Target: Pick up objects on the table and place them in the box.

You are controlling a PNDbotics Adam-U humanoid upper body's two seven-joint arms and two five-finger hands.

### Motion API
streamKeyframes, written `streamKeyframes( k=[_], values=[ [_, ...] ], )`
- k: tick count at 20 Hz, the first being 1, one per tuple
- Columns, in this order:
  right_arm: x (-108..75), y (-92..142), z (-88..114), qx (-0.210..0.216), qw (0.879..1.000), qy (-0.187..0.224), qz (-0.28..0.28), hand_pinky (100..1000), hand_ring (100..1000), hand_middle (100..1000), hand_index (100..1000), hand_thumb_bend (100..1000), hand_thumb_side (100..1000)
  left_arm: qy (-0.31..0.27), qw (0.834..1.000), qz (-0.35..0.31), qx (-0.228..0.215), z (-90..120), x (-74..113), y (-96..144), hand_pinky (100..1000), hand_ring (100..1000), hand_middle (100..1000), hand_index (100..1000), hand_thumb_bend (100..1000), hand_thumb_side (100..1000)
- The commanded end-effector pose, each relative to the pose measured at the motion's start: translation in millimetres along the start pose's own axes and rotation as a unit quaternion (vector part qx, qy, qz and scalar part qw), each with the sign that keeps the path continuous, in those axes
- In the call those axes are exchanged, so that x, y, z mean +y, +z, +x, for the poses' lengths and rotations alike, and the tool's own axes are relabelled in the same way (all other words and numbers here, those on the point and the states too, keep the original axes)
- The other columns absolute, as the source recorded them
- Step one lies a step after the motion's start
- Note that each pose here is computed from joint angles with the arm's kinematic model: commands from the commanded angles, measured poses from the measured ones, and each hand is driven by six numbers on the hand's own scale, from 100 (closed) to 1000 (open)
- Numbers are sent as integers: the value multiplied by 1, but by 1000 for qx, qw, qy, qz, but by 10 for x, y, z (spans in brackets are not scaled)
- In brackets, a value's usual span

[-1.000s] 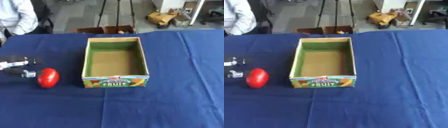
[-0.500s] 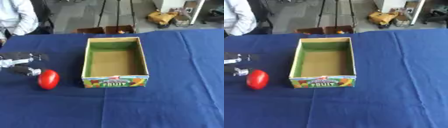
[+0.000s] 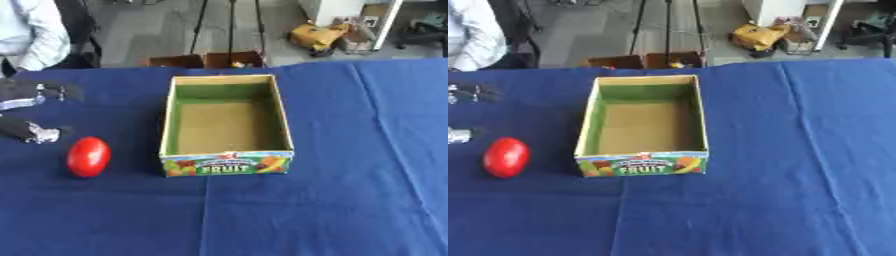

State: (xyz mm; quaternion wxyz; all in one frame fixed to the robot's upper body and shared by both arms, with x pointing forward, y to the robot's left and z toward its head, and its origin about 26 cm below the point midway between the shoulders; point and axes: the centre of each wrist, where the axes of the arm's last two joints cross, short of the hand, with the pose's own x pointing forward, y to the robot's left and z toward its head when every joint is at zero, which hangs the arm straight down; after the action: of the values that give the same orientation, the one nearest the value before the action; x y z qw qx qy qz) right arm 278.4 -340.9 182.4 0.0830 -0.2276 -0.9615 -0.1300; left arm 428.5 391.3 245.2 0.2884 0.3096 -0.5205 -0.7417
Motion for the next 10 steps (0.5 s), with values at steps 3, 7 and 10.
streamKeyframes(
  k=[3, 7, 10],
  values=[
    [9, -59, 29, -17, 1000, -12, -7, 631, 747, 521, 731, 100, 753, -99, 982, -134, -91, -69, 191, 227, 1000, 1000, 1000, 1000, 731, 1000],
    [11, -58, 29, -17, 1000, -13, -7, 630, 746, 519, 729, 100, 748, -106, 981, -138, -86, -69, 180, 240, 1000, 1000, 1000, 1000, 798, 1000],
    [14, -58, 29, -17, 1000, -13, -8, 630, 746, 517, 729, 100, 748, -116, 977, -156, -84, -50, 154, 225, 1000, 1000, 1000, 1000, 737, 1000]
  ],
)
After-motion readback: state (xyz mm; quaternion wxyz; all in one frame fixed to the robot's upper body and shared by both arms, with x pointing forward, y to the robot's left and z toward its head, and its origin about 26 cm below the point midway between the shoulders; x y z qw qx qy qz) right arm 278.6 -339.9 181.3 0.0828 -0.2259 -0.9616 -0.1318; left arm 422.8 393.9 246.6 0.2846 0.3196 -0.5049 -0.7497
